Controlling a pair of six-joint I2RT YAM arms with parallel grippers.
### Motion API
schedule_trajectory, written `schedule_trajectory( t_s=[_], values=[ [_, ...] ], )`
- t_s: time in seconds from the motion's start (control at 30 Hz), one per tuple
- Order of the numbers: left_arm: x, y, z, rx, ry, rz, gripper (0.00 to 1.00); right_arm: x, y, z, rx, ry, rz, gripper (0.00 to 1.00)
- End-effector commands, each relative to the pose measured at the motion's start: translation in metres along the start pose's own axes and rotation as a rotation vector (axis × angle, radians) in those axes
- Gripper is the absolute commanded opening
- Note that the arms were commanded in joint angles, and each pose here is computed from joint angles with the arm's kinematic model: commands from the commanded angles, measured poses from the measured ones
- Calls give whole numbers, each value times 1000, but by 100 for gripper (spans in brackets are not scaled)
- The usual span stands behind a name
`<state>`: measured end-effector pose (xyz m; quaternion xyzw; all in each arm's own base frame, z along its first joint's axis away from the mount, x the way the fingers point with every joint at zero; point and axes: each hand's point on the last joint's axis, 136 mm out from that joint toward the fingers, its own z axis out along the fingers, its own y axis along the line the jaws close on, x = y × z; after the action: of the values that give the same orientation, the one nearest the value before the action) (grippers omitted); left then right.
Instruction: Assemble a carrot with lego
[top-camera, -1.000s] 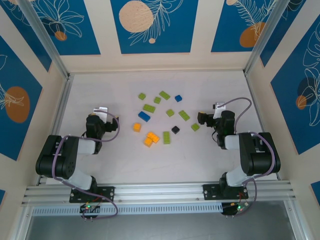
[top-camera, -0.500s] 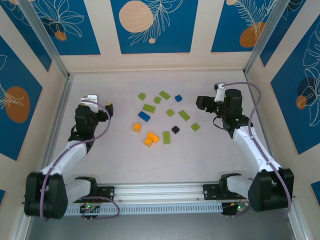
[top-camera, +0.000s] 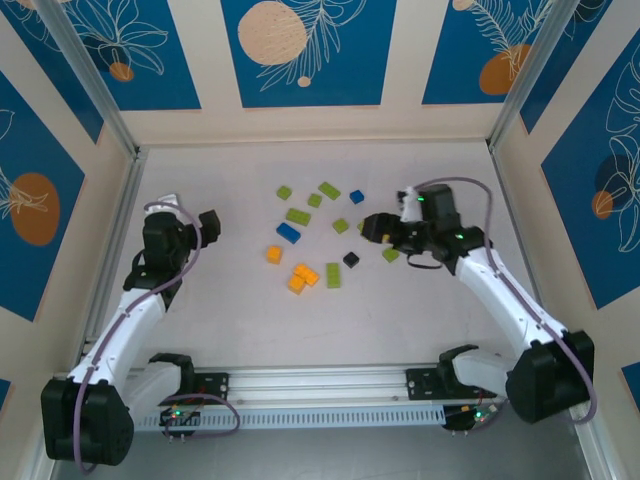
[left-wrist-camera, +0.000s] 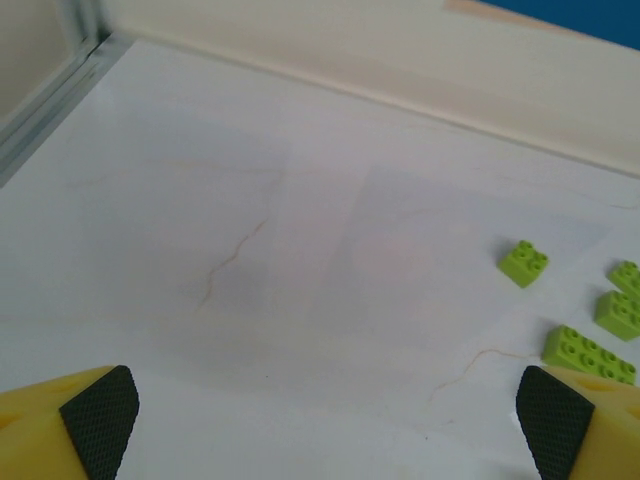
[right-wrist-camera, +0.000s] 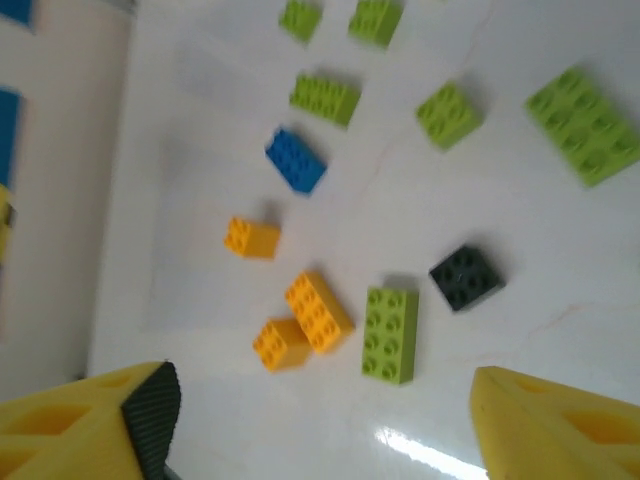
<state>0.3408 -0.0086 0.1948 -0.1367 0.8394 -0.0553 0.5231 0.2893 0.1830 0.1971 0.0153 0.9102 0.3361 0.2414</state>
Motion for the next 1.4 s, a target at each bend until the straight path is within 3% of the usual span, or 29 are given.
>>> schedule_trajectory(
  t_s=[0.0,0.2,0.47,0.8,1.37],
  values=[
    [-1,14,-4,-70,19,-100,100,21,-7,9,199,105,-13,80],
    [8,20,-1,-115,66,-116,100,47,-12,56,330,306,-4,78],
    [16,22,0,-116,93,-108,99,64,-15,101,449,435,-66,75],
    [19,21,5,-117,111,-96,100,78,-27,131,496,515,-65,70],
    [21,21,7,-120,121,-92,100,98,-38,146,517,584,-75,62]
  ],
)
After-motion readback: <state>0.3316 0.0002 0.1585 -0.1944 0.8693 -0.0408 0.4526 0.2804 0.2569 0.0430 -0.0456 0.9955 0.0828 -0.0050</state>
